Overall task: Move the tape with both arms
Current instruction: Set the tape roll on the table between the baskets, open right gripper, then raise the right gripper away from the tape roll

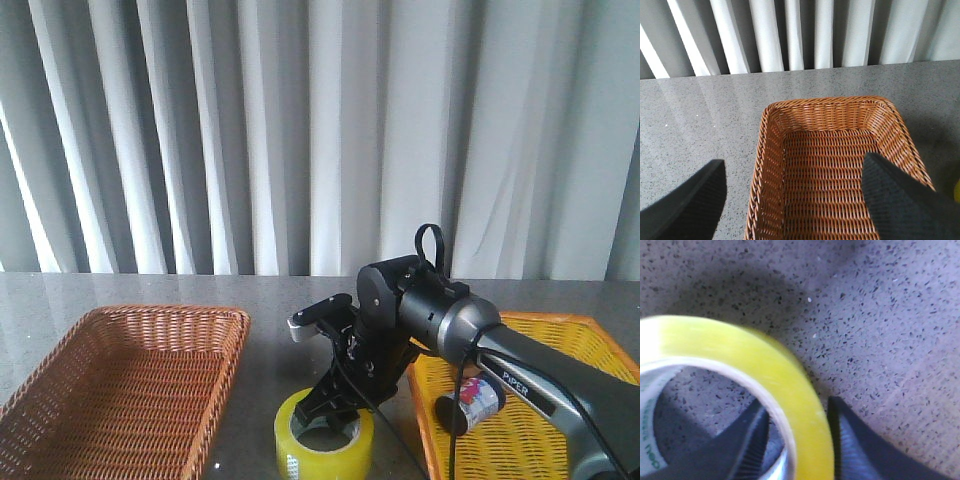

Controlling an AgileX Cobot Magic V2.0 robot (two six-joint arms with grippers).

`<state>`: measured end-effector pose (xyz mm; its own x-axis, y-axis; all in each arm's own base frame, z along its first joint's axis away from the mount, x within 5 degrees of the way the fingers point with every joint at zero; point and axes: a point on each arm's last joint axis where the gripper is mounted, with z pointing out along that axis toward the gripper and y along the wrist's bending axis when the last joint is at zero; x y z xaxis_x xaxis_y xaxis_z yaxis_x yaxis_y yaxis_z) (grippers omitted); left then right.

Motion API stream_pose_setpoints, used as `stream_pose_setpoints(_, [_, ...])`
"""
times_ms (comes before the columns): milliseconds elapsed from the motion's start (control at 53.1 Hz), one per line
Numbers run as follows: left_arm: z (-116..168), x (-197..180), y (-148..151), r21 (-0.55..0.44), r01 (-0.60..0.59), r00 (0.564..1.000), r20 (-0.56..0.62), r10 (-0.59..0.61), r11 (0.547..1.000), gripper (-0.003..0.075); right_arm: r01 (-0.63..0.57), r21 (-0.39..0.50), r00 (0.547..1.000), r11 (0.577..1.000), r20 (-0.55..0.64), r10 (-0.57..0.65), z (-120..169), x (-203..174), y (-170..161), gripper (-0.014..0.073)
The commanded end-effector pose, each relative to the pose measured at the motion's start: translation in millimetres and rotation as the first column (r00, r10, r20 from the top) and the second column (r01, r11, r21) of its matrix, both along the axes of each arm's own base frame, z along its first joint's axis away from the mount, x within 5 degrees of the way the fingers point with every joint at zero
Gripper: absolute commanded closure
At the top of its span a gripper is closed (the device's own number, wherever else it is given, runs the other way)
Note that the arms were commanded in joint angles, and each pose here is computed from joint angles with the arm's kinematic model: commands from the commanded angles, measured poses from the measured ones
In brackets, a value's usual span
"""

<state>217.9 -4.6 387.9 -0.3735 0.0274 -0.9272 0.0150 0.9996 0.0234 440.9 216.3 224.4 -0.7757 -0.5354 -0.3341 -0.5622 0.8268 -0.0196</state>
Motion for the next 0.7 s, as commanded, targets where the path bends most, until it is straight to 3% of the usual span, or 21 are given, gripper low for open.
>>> stream_pose_setpoints(0, [19.5, -1.4, -0.4, -0.009, 0.004, 0.994, 0.111, -0.003, 1.0, 0.019, -0.008, 0.058, 0.992, 0.998, 0.127, 0.0, 46.2, -3.4, -1.7, 0.0172])
stream_pose_setpoints(320, [19.4, -1.4, -0.4, -0.009, 0.004, 0.994, 0.11, -0.003, 1.0, 0.019, -0.011, 0.084, 0.988, 0.996, 0.154, -0.002, 61.5, -4.7, -1.2, 0.0143])
stream_pose_setpoints(490, [19.4, -1.4, -0.4, -0.009, 0.004, 0.994, 0.11, -0.003, 1.0, 0.019, -0.03, 0.171, 0.961, 0.985, 0.276, -0.018, 116.1, -12.0, -2.4, 0.0143])
stream_pose_setpoints(678, [19.3, -1.4, -0.4, -0.009, 0.004, 0.994, 0.11, -0.003, 1.0, 0.019, -0.067, 0.24, 0.888, 0.968, 0.457, -0.052, 196.8, -39.0, -16.7, 0.0148])
